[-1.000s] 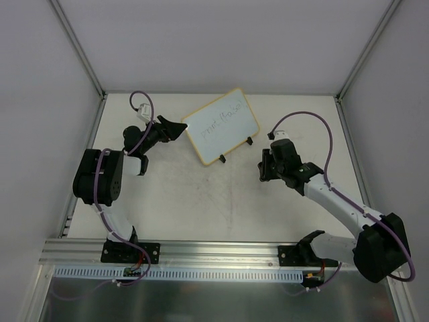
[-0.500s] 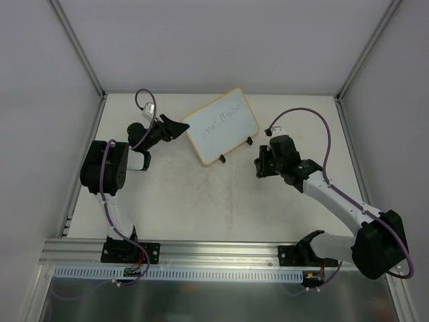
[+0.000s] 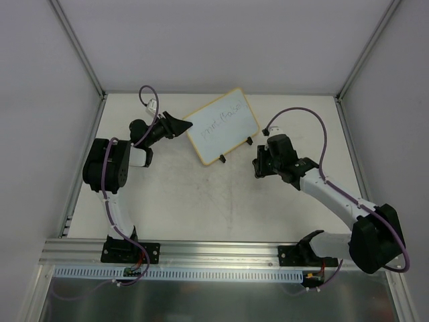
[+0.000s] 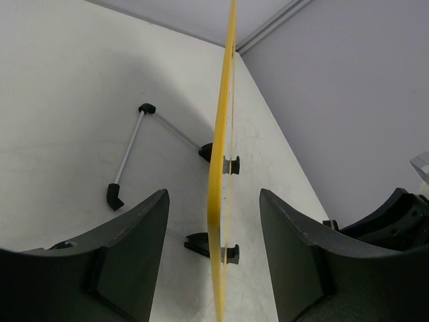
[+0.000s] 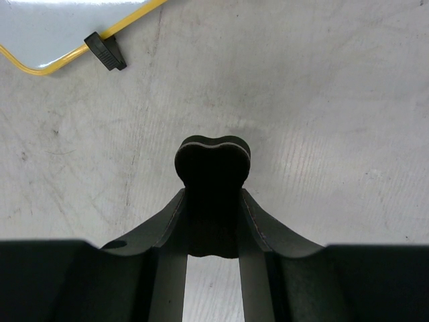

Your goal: Erase the whiteboard

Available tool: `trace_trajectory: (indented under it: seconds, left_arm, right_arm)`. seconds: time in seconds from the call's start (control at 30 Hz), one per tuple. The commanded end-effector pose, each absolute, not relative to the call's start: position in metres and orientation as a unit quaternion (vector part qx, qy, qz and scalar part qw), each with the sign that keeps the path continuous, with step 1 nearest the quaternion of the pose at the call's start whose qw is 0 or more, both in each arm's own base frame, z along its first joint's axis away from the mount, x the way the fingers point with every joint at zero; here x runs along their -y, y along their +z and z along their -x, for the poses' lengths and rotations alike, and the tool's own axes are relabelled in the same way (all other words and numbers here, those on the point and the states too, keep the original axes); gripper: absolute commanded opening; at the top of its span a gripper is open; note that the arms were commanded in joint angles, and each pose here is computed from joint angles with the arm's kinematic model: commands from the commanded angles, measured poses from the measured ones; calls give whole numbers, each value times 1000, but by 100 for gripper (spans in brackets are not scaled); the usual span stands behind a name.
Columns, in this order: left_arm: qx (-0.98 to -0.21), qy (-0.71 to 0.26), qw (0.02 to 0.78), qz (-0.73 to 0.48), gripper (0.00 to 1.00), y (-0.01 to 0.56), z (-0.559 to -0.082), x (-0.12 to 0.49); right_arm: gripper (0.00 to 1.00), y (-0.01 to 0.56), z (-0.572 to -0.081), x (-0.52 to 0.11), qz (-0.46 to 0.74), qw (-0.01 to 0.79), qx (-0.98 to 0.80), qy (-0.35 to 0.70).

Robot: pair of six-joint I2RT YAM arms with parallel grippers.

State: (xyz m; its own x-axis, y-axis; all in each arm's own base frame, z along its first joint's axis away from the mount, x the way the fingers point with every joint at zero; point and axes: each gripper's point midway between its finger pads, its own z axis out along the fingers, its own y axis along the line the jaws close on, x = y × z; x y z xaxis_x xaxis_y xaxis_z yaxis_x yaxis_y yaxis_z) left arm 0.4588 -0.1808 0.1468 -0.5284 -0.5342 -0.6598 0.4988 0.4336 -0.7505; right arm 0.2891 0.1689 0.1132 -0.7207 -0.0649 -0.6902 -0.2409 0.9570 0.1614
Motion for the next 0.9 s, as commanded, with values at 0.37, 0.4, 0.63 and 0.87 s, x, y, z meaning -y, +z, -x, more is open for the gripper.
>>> trace_trajectory:
  seconds: [0.37,0.4,0.63,0.87]
  left_arm:
    - [-629,-549,546,-74,21,195,-459,205]
    - [-629,-549,546,-74,21,195,-460,205]
    - [-633,-546,544,-74,20,187,-457,207]
    - [-632,-550,540,-79,0,184,-457,209]
  right_arm:
    - [0,152,-320,-198,101,411,-893,155]
    - [1,152,-321,-199,102,410,-893,156]
    - [0,166,-340,-222,131,427,-877,178]
    - [0,175,-357,-262,194,451,-846,210]
